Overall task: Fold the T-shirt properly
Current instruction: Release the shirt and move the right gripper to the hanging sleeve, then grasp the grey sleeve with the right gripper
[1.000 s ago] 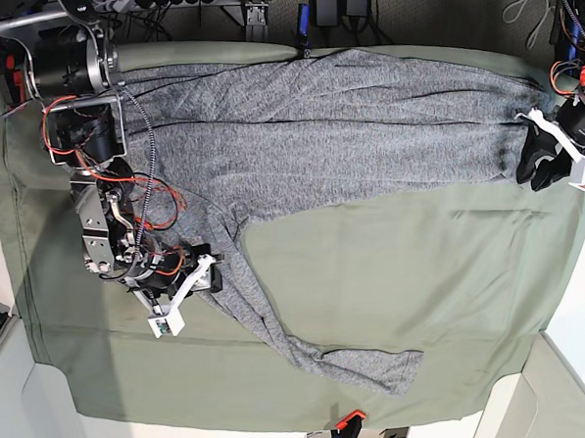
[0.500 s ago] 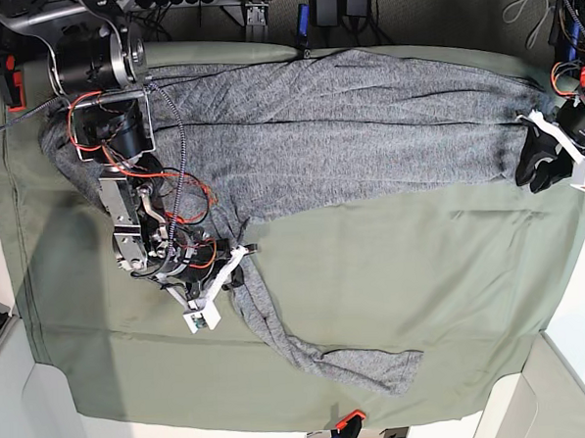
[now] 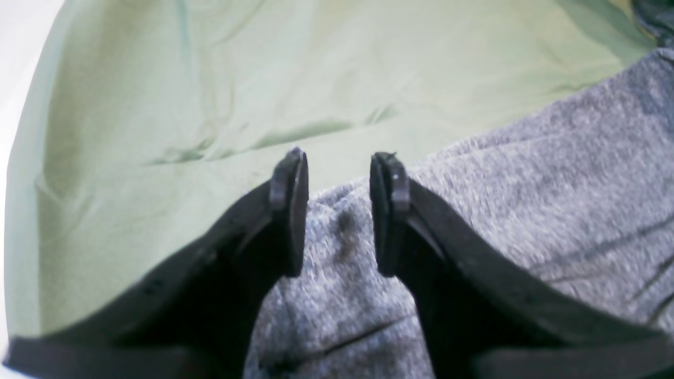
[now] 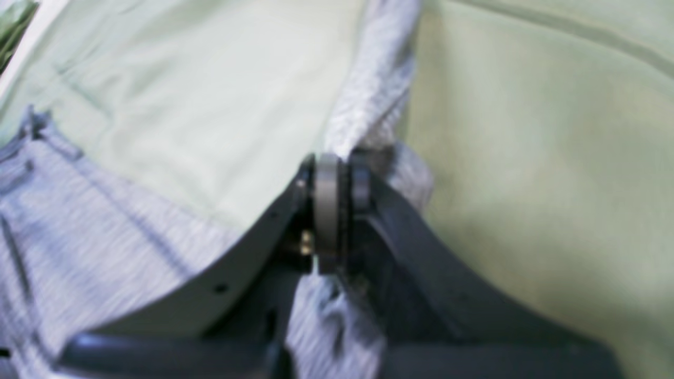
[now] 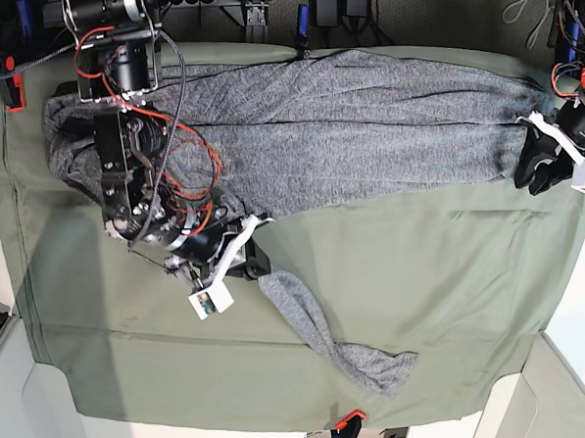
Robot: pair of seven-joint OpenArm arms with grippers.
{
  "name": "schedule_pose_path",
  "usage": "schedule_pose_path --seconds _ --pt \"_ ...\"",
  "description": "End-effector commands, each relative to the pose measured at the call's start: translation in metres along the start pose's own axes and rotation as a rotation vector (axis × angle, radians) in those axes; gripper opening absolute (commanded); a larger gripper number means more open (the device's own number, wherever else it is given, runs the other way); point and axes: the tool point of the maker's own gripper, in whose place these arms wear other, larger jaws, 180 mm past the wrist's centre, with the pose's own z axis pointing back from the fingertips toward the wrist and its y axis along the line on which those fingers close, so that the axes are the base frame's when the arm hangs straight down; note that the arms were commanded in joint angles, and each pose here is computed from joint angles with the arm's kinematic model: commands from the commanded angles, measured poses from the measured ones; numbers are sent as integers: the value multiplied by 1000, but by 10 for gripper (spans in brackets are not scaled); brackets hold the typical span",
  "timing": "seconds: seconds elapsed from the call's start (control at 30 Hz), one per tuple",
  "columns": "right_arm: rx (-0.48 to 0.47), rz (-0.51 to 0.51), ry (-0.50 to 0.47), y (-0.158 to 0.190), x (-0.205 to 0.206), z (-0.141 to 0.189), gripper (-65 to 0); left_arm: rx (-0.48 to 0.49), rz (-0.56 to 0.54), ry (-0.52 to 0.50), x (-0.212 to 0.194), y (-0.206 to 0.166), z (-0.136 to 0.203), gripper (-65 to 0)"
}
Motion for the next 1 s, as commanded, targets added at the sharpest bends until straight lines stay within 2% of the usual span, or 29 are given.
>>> schedule_pose_path --seconds 0.0,0.2,0.43,0.53,0.67,0.77,0.8,0.87,0.9,0.93,0.97 --pt "36 21 -69 12 19 9 -650 -3 -33 -52 23 3 3 -422" --pt "84 -3 -86 45 -12 54 -650 -59 -70 -125 53 -27 4 -422" --pt "133 -38 -42 62 -49 85 -650 -175 50 -258 79 -72 4 -421" --pt "154 -57 -10 64 -64 92 -650 -225 45 -237 72 -96 -13 -421" --pt "183 -80 0 71 -75 100 -650 -317 -29 -200 68 -142 -45 -338" --pt "183 -71 -5 73 -73 102 -650 -368 -67 -206 75 -166 -69 -328" --pt "178 -74 -7 72 -72 102 -637 -383 -73 -206 77 -172 -77 -328" --pt "173 -75 -17 71 -69 102 -453 -406 -79 -200 80 -182 -93 -328" --pt "163 -73 -31 68 -67 101 -388 -414 -82 -193 81 -185 -101 -328" --pt "150 -69 -52 66 -63 101 -346 -419 -84 -184 81 -188 -108 -328" --pt "136 -59 -78 63 -58 102 -335 -420 -84 -175 81 -188 -114 -328"
